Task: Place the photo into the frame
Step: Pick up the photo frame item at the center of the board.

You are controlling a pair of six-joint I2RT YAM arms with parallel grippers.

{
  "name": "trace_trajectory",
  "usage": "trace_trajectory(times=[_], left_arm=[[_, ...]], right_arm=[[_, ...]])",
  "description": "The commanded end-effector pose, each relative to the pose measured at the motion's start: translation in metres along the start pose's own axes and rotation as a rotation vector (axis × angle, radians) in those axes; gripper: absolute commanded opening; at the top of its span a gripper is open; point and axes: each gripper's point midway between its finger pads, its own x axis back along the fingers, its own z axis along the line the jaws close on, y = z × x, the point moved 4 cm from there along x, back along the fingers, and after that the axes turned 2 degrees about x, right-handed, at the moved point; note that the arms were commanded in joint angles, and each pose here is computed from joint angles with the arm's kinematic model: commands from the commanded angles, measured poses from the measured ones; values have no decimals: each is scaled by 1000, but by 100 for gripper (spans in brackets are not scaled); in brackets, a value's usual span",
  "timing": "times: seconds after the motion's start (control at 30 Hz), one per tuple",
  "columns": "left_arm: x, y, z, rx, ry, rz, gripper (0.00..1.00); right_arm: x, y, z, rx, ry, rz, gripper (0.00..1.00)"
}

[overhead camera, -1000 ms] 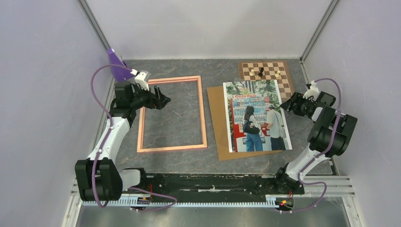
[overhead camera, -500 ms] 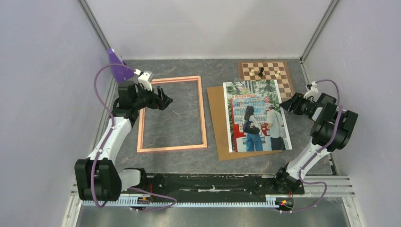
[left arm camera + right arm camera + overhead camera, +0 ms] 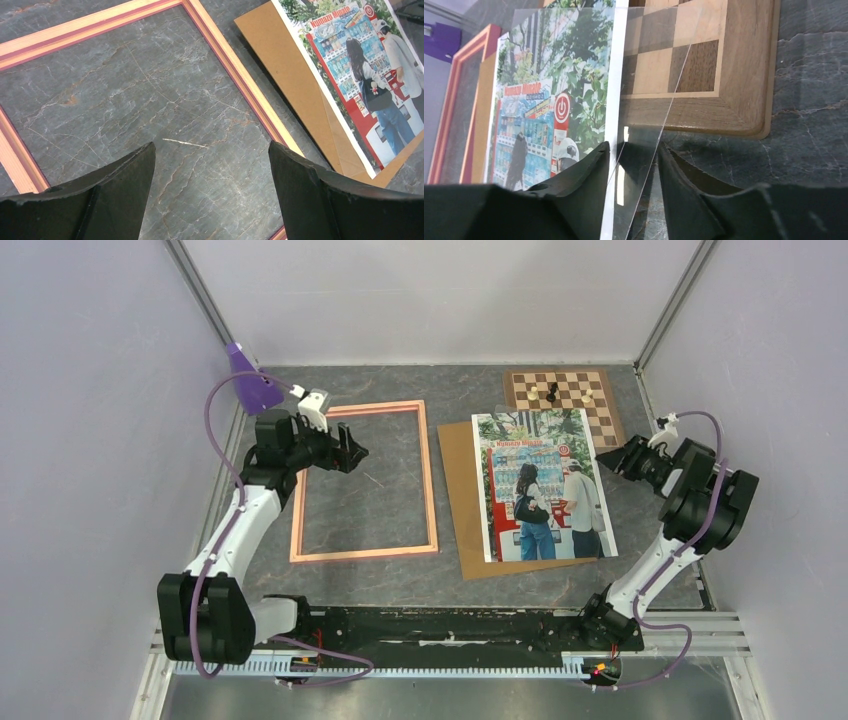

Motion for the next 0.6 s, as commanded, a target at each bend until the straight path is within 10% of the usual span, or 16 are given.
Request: trace_trajectory(times=[0.0,0.57], left_arm=[[-2,16,1,-87,16,-27,90],[-7,13,-3,-126,30,-12,90]], right_arm=[[3,22,3,31,45,-67,41],[10,29,24,15,127,-116,30]])
